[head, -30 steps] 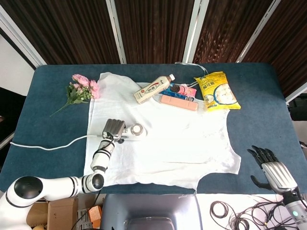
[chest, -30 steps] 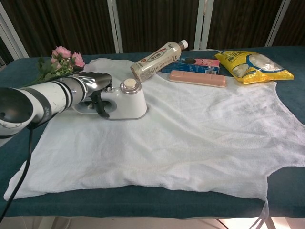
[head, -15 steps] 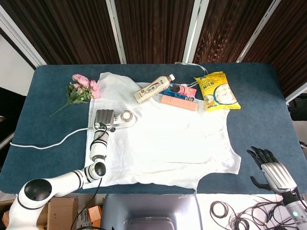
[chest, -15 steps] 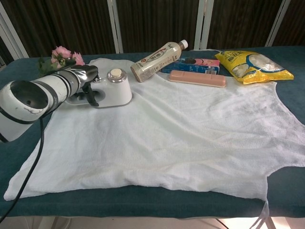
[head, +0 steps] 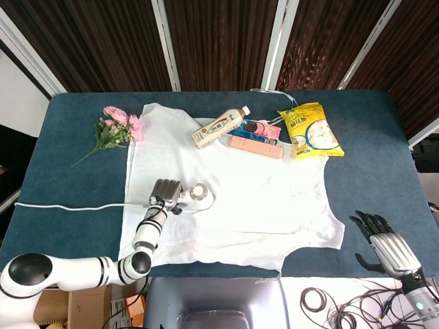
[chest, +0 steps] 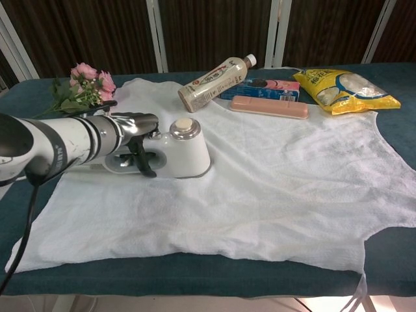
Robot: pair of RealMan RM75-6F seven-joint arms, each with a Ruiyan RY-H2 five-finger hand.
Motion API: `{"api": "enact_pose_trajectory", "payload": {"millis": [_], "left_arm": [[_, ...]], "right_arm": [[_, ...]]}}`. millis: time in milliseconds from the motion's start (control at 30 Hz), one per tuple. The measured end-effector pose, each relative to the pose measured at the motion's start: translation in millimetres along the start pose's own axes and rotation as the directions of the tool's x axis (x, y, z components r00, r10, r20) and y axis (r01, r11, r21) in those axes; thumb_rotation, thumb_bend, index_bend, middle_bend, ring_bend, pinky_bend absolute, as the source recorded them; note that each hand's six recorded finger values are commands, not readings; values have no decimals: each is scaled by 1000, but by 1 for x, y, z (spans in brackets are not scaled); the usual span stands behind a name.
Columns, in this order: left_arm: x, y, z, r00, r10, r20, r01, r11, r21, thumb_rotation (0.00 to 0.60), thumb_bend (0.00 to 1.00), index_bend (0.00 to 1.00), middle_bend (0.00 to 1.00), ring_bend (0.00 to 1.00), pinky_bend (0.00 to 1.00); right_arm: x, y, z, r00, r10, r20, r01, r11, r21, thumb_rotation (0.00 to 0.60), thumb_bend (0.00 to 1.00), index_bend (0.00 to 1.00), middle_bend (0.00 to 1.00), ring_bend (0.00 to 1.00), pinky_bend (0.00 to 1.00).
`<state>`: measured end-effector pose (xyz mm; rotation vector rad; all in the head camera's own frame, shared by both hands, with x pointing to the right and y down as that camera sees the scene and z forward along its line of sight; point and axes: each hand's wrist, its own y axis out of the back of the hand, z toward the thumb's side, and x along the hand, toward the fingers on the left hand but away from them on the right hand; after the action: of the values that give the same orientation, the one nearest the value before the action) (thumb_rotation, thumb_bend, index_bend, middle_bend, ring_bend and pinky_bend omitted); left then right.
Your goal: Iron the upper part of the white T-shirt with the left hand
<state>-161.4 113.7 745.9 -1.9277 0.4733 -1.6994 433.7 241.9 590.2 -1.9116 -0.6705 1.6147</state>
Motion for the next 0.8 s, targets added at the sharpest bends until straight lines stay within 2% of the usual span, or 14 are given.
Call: {"api": "enact_pose_trajectory", "payload": {"millis": [133, 300, 600, 800], "left_arm": [[-26, -9, 12, 999, -13, 49, 11, 999, 48, 600, 456, 998, 792, 791, 672], [-49, -4, 12, 997, 31, 69, -38, 994, 101, 600, 456, 998, 793, 791, 671], [-55, 24, -37, 993, 109, -45, -103, 988, 115, 600, 455, 998, 792, 790, 671], [-46, 38, -85, 975, 146, -165, -127, 984, 122, 600, 450, 998, 792, 790, 671]], "right_arm": [[0, -2, 1, 1000, 5, -2, -5, 1000, 4, 600, 314, 0, 0, 0, 0], [0, -3, 3, 1000, 7, -7, -7, 1000, 10, 600, 314, 0, 0, 0, 0], [-1, -4, 3, 1000, 10, -6, -10, 1000, 12, 600, 314, 0, 0, 0, 0], [0, -3, 3, 1000, 6, -6, -6, 1000, 10, 600, 314, 0, 0, 0, 0]]}}
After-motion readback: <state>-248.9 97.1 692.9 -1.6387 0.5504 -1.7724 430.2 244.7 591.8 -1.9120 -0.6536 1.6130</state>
